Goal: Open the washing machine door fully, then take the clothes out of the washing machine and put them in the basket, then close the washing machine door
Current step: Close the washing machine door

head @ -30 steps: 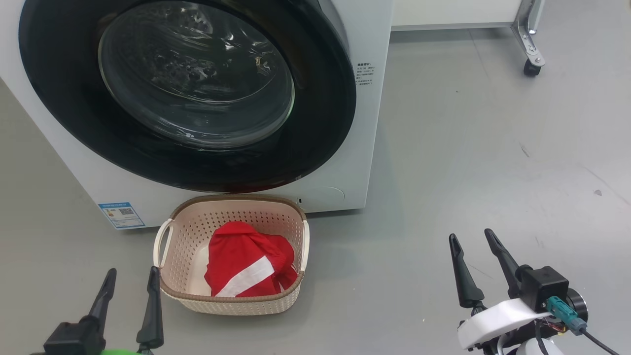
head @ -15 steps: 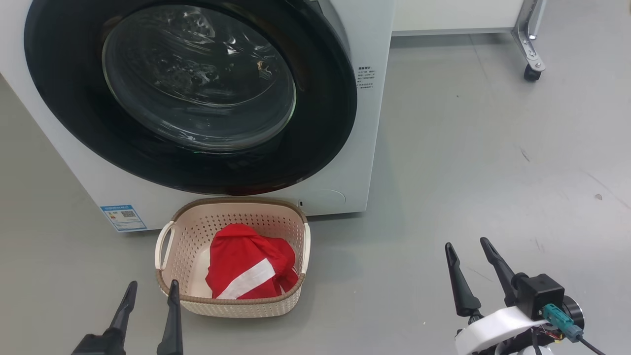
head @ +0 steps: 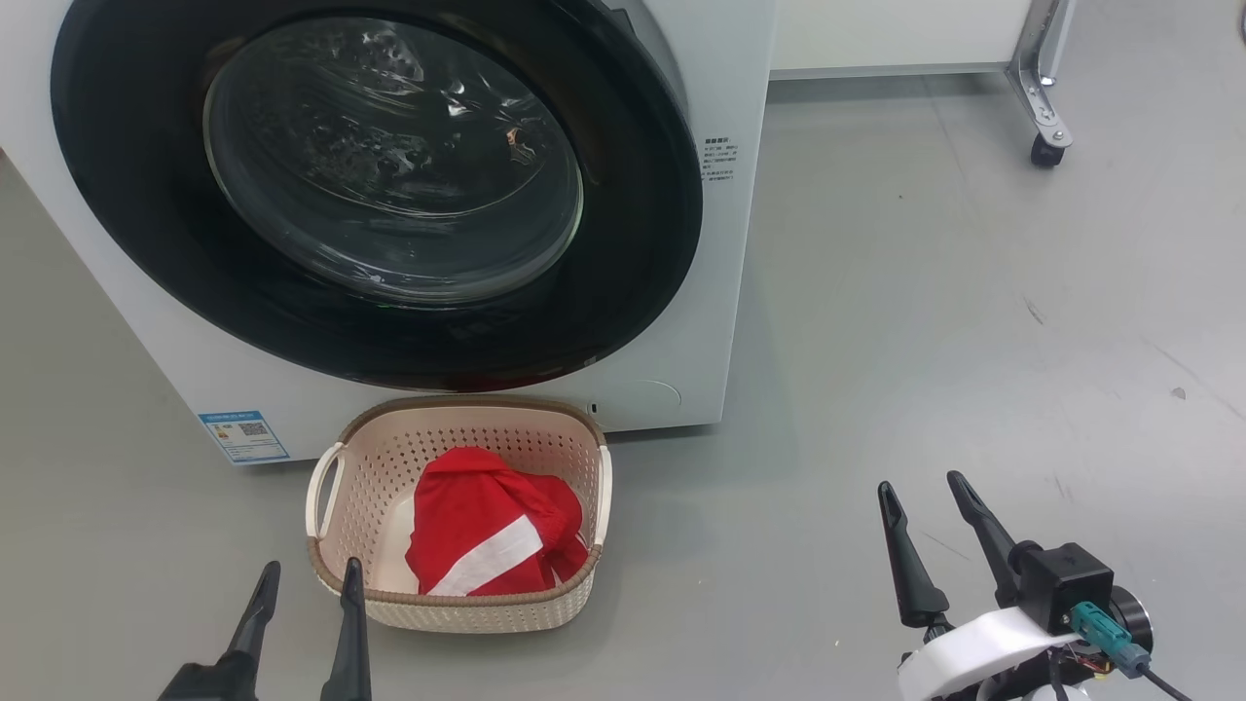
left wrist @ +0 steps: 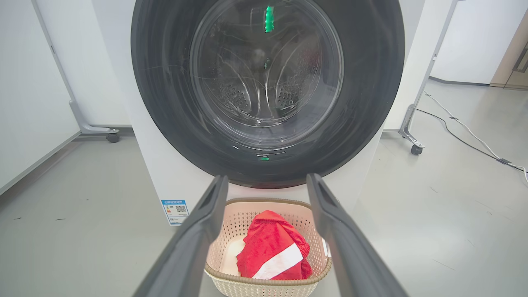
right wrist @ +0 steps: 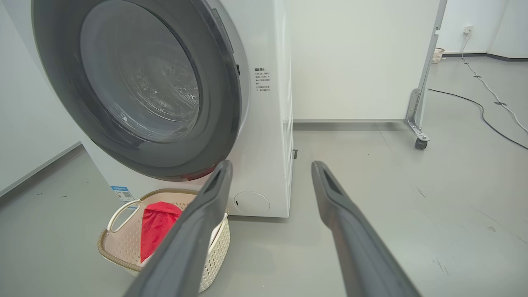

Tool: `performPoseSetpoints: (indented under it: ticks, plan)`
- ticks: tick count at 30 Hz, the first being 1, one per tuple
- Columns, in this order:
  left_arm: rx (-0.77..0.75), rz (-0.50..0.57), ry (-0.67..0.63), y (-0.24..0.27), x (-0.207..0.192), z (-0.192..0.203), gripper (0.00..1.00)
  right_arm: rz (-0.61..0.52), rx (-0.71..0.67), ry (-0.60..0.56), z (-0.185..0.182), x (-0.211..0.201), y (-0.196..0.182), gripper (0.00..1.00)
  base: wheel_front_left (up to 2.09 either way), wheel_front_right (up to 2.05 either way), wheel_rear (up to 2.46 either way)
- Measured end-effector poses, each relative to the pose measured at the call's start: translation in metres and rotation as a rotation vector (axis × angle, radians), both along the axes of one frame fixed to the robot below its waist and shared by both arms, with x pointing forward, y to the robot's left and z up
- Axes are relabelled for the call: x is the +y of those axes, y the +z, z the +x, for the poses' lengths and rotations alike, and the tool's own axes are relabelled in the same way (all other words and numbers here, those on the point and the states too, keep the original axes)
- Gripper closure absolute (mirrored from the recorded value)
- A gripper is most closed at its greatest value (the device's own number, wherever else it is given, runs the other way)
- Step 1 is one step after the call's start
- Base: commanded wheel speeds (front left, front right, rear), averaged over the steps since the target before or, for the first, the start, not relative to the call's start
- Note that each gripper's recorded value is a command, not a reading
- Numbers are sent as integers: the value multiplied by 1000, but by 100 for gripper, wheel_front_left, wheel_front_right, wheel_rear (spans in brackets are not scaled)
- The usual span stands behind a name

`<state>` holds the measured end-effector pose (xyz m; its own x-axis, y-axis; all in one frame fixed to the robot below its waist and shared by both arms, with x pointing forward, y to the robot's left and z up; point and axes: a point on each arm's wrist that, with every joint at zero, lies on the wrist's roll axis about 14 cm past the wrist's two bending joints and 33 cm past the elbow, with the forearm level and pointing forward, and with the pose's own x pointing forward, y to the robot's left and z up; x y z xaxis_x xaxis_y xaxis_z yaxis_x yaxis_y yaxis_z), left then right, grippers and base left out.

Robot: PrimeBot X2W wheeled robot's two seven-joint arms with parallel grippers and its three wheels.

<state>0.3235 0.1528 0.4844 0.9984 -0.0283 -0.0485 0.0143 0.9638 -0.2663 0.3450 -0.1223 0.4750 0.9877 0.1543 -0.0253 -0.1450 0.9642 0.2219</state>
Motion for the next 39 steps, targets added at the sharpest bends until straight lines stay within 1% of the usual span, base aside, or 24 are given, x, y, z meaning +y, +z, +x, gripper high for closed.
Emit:
performPoseSetpoints:
  ticks: [3, 4, 5, 6, 18, 27, 34, 39]
  plan:
    - [0, 3, 2, 0, 0, 0, 0, 0, -1, 0, 0, 0, 0, 0, 0, 0, 0]
    - [0, 3, 3, 0, 0, 0, 0, 0, -1, 0, 0, 0, 0, 4, 0, 0, 0]
    - [1, 3, 5, 0, 1, 0, 0, 0, -1, 0, 0, 0, 0, 72, 0, 0, 0]
    - [1, 3, 7, 0, 1, 0, 0, 0, -1, 0, 0, 0, 0, 100, 0, 0, 0]
    - [5, 6, 17, -2, 2, -1, 0, -1, 3, 3, 1, 0, -1, 100, 0, 0, 0]
    - [4, 17, 23, -1, 2, -2, 0, -16, 4, 31, 8, 4, -2, 100, 0, 0, 0]
    - [11, 9, 51, -2, 8, 0, 0, -34, -49, 113, 36, 19, 15, 100, 0, 0, 0]
    - [-8, 9, 63, 4, 10, 9, 0, -56, -89, 189, 60, 37, 27, 100, 0, 0, 0]
